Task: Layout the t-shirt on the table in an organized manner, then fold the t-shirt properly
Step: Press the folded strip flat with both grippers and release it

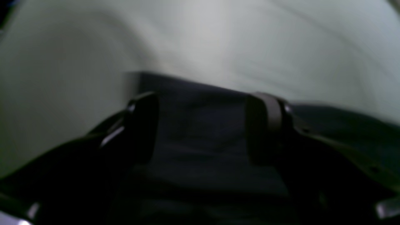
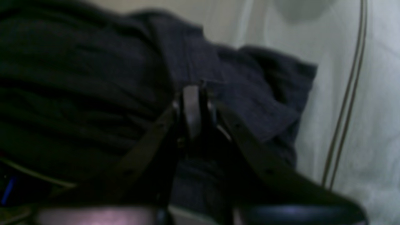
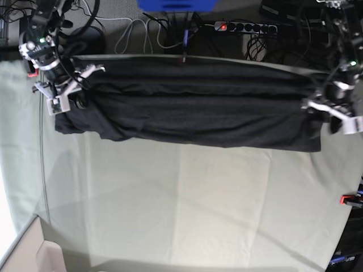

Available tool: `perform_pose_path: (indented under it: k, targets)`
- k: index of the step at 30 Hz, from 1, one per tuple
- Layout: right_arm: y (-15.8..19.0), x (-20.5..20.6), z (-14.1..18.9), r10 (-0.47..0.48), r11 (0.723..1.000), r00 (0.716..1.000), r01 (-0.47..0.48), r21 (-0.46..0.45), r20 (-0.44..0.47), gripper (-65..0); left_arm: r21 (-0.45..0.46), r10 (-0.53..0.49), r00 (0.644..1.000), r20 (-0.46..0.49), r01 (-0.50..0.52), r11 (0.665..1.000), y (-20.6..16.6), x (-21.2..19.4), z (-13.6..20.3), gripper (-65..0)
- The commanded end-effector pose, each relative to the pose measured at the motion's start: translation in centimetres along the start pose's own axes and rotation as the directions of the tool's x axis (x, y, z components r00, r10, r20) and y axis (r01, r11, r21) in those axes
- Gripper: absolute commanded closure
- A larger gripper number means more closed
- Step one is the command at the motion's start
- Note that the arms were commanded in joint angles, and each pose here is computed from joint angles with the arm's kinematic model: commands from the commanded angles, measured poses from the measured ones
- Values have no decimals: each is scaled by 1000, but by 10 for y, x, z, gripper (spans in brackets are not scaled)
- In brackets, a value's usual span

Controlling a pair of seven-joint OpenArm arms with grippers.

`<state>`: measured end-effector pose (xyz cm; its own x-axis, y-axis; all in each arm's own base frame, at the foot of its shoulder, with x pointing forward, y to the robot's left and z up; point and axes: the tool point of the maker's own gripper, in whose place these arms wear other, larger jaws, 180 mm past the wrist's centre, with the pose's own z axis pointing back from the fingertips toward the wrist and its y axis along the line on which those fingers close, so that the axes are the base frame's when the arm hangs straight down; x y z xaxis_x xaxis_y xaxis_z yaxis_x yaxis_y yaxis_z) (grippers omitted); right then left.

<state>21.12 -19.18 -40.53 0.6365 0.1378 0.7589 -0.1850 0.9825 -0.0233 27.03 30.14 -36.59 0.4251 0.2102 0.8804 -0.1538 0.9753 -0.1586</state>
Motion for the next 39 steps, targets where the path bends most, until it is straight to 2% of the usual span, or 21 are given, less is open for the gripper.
perform_pose_path:
  k: [1, 3, 5, 8, 11, 16, 21, 24, 28, 32, 35, 39]
  targets:
    - [1, 6, 2, -8, 1000, 1000, 8, -2, 25, 0, 34, 10, 998, 65, -12, 999, 10, 19, 3, -416]
    - [2, 1, 2, -12, 1000, 1000, 12, 0, 0, 0, 113, 15, 997, 75, -23, 993, 29, 22, 7, -416]
    - [4, -7, 1, -20, 1000, 999, 20, 4, -27, 0, 201, -23, 998, 61, 10, 980, 45, 21, 9, -416]
    - [7, -29, -5, -52, 998, 995, 55, 22, -88, 0, 335, -92, 995, 36, 74, 939, 63, 17, 12, -416]
    - [7, -44, -8, -66, 997, 990, 70, 32, -123, 0, 366, -200, 978, 61, 164, 916, 58, 18, 15, -417]
    - [8, -51, -9, -72, 996, 987, 78, 35, -142, 0, 375, -281, 955, 99, 225, 899, 42, 15, 16, -418]
    - [9, -54, -8, -71, 996, 986, 78, 37, -150, 0, 278, -278, 956, 95, 243, 929, 25, 8, 10, -419]
    - [8, -65, -8, -21, 999, 979, 27, 26, -203, -7, 241, -279, 956, 96, 249, 938, 18, 7, 8, -420]
    - [11, -85, -10, -9, 999, 964, 18, 32, -265, -127, 231, -263, 960, 98, 235, 944, 17, 5, 6, -432]
    - [9, -87, -8, -8, 999, 963, 16, 28, -270, -265, 212, -140, 981, 135, 110, 971, 20, 2, 5, -509]
    - [9, -86, -7, -14, 999, 964, 22, 24, -265, -323, 207, -104, 985, 134, 75, 975, 26, -1, 5, -511]
    - [1, -89, -4, -32, 999, 963, 33, -1, -268, -349, 207, -54, 993, 109, 30, 978, 31, -15, 4, -511]
